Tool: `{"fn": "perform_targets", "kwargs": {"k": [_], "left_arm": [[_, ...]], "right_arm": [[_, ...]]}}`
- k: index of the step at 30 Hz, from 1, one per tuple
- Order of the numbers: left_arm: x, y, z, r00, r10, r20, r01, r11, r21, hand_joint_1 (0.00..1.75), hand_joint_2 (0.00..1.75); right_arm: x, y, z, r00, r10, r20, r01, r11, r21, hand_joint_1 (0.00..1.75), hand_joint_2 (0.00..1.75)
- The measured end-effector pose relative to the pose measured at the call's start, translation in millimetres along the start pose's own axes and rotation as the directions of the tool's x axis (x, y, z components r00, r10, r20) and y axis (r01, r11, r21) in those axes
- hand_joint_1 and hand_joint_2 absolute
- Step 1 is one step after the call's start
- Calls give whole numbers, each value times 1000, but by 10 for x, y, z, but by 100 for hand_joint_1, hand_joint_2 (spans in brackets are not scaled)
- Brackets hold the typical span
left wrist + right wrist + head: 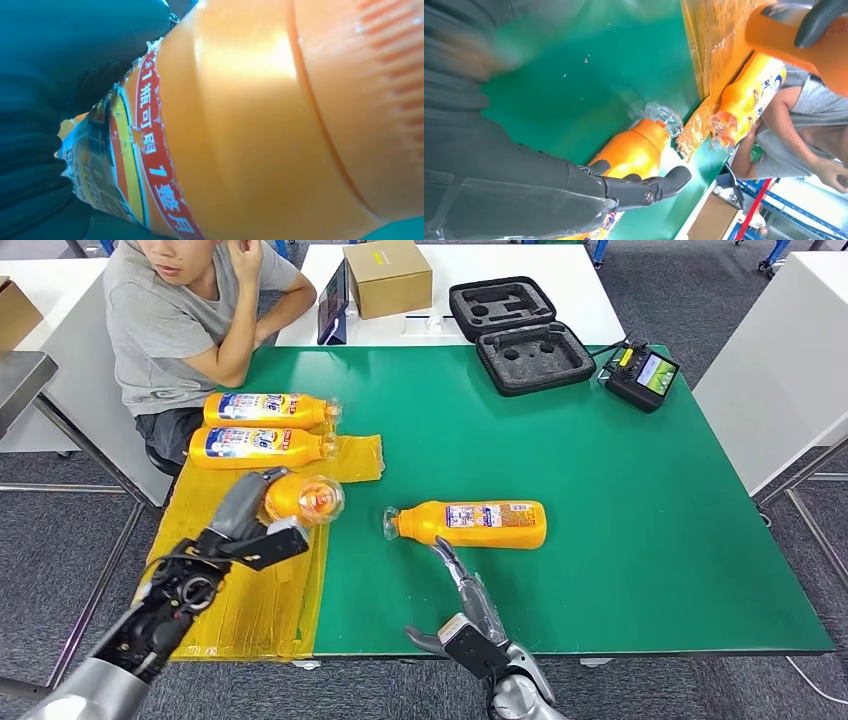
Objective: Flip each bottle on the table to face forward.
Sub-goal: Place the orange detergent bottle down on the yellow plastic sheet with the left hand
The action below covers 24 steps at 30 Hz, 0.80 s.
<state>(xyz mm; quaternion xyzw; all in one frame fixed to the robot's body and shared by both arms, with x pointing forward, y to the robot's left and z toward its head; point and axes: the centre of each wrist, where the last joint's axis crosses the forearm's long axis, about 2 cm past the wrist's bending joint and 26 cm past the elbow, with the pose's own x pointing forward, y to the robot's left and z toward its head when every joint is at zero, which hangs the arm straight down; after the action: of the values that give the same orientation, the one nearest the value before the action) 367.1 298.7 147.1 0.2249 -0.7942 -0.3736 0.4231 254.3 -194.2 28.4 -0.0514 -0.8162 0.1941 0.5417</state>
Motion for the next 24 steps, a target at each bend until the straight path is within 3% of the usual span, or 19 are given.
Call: {"fn": "perform_targets", "kwargs": {"k": [10, 24], "left_arm": [[-389, 518, -91, 981, -181, -68, 163, 963, -212, 175, 175], [-461, 751, -307, 950, -309, -50, 272, 894, -356, 175, 175]], "right_arm": [[9, 5, -25, 1000, -17, 6, 17, 1000, 7, 0, 175], [-6, -25, -24, 1000, -7, 10, 6, 1000, 13, 0, 175]]}}
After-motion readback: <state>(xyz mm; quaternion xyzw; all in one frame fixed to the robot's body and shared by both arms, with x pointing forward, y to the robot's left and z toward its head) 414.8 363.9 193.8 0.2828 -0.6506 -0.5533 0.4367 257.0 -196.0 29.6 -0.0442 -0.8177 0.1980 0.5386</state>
